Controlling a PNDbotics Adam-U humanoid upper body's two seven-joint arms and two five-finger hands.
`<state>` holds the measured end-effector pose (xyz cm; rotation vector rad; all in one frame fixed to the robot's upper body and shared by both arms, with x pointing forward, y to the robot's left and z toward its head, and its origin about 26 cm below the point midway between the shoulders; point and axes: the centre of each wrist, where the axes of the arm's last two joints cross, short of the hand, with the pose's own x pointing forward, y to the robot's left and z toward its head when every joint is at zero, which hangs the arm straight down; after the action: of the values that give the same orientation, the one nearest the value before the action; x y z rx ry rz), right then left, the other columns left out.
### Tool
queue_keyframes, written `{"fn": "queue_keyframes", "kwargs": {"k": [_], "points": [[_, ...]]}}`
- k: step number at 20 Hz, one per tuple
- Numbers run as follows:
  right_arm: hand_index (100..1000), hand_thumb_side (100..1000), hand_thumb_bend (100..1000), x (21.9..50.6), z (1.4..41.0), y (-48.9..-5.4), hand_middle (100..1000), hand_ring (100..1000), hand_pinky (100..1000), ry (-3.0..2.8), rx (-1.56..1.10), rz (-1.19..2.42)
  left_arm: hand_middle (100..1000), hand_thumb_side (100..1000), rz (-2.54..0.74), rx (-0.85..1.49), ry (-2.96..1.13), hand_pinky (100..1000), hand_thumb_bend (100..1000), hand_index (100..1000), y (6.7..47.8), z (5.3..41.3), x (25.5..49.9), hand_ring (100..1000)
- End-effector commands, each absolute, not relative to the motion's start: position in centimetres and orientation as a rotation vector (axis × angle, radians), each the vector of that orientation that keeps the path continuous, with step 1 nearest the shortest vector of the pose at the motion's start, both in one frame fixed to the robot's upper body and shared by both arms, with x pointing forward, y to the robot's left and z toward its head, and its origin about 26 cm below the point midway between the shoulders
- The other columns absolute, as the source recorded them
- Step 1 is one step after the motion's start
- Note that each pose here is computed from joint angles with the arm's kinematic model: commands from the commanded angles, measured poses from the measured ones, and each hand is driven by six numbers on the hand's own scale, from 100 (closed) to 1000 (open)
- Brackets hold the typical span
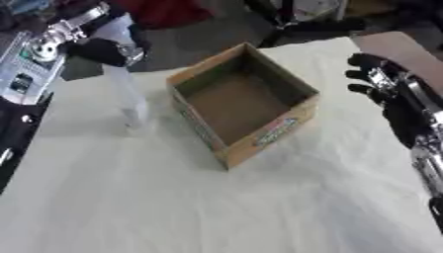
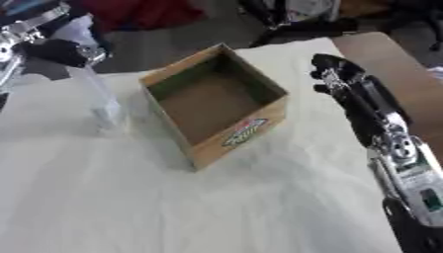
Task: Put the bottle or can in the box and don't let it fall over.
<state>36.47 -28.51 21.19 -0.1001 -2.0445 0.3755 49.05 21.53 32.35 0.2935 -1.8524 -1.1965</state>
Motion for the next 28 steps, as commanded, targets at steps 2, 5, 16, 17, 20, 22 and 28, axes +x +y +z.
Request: {"fn": "queue_keyframes", "kwargs": {"k": [2,5,16,17,20,22,28], "points": [[861,665,100,36.39,22.00,-28.73,868,888,869,-2.067,-0.108,0.366,300,100,-1.229,0.329,-1.852,231,287,327,22.15,33.35,48.85,302],[859,664,100,36.39,22.01,-28.72,865,884,869,-2.067,-0.108,0.363,293,100,-1.242,0.336,-1.833,204,294,316,22.22,33.19,48.91,280],[858,664,100,36.41,22.03,-28.69,865,883,871,-2.067,-0.107,0.359,656,100,-1.253,0.345,-1.745,568,368,733,22.59,32.85,49.04,653],[858,664,100,36.41,22.03,-28.68,865,883,871,-2.067,-0.106,0.359,697,100,-1.251,0.351,-1.743,593,399,763,22.63,32.87,49.04,694],[858,664,100,36.40,22.03,-28.64,865,883,872,-2.067,-0.104,0.360,733,100,-1.242,0.365,-1.737,617,425,796,22.74,32.84,49.07,730],[857,664,100,36.39,22.02,-28.62,865,883,872,-2.067,-0.103,0.361,746,100,-1.238,0.368,-1.734,631,441,808,22.77,32.81,49.09,746],[858,665,100,36.40,22.00,-28.57,865,883,874,-2.066,-0.100,0.363,728,100,-1.244,0.366,-1.721,592,411,788,22.77,32.71,49.14,735]]}}
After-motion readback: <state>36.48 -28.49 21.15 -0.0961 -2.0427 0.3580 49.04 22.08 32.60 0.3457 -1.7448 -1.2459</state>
